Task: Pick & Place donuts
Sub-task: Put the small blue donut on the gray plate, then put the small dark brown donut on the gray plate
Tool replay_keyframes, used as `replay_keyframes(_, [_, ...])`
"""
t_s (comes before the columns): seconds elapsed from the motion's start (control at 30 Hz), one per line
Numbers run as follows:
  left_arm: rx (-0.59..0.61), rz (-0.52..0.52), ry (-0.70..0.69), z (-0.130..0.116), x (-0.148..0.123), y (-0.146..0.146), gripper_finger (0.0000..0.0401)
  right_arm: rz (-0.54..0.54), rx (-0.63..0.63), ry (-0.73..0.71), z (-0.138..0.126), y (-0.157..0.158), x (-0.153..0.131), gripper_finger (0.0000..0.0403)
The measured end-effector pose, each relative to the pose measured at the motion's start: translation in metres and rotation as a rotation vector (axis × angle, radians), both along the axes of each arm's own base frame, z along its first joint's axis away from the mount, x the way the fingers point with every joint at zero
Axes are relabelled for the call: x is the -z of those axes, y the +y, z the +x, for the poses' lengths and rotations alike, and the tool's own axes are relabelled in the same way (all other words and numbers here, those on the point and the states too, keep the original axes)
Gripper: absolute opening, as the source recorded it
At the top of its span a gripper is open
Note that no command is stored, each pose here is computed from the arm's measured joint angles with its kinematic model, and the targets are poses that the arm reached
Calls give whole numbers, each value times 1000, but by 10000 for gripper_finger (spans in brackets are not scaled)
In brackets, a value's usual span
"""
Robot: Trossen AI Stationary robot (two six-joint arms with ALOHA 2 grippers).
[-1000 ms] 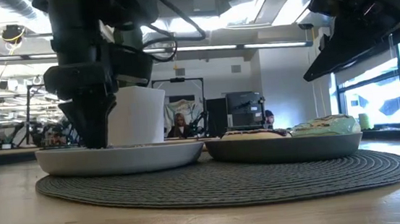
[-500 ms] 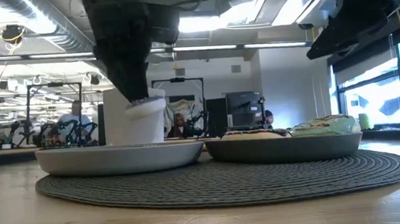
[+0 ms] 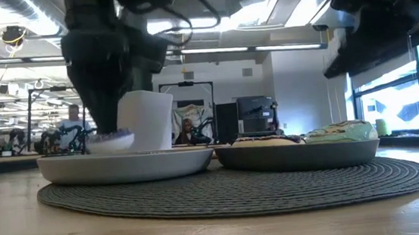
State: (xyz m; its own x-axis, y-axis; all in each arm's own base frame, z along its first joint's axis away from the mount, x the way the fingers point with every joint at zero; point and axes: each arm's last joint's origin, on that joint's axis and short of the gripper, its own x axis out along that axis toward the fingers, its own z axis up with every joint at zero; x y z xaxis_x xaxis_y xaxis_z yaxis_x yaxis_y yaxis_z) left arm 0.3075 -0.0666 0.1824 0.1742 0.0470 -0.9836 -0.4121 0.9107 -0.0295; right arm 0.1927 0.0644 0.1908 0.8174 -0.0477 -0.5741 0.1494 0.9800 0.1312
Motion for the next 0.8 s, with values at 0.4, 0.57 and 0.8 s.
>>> replay_keyframes(0.4, [-9, 39, -32, -3, 12, 2, 169, -74, -188, -316, 37, 17, -1, 108])
replay_keyframes(0.57, [17, 13, -25, -3, 12, 1, 169, -89, -194, -279, 40, 18, 8, 108])
replay_keyframes(0.8, [80, 87, -137, 13, -7, 4, 169, -84, -192, -304, 34, 16, -3, 108])
